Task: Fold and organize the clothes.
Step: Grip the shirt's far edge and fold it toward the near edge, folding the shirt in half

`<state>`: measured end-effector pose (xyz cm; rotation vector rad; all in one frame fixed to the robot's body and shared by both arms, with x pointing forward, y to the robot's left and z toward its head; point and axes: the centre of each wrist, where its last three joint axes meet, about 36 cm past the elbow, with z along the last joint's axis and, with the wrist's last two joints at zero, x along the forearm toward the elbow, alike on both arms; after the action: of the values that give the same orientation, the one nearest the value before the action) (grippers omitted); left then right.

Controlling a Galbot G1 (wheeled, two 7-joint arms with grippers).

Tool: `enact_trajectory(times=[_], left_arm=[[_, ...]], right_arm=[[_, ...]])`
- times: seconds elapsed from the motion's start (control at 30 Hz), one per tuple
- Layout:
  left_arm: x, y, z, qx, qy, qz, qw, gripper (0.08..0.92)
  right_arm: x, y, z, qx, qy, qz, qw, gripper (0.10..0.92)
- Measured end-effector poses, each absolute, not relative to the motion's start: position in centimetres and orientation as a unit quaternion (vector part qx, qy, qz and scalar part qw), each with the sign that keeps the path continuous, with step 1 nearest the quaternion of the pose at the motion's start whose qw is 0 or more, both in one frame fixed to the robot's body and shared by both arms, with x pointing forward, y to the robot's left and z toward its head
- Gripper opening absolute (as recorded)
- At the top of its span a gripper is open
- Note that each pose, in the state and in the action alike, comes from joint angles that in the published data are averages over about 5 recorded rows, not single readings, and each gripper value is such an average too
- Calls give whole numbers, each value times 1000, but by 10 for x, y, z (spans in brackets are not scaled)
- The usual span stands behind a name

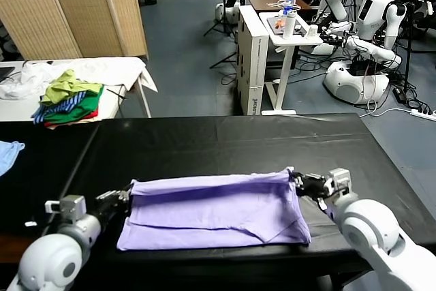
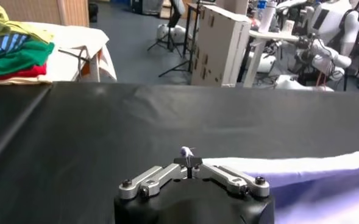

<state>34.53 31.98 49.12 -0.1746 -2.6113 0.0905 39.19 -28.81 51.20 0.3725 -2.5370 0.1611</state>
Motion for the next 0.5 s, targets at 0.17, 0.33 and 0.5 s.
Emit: enact_trajectory(times=[0.17,0.33,0.5], left_arm=[[329,322,488,-53,-961,25,270,147],[316,325,483,-44,-957,23,285,147],[306,325,476,-42,-952,20,301,147]], right_arm=[[377,-289,511,146,-942,73,292,152],[366,-289,509,154,-936,83,304,152],[355,-287,501,162,-929,92,321,149]])
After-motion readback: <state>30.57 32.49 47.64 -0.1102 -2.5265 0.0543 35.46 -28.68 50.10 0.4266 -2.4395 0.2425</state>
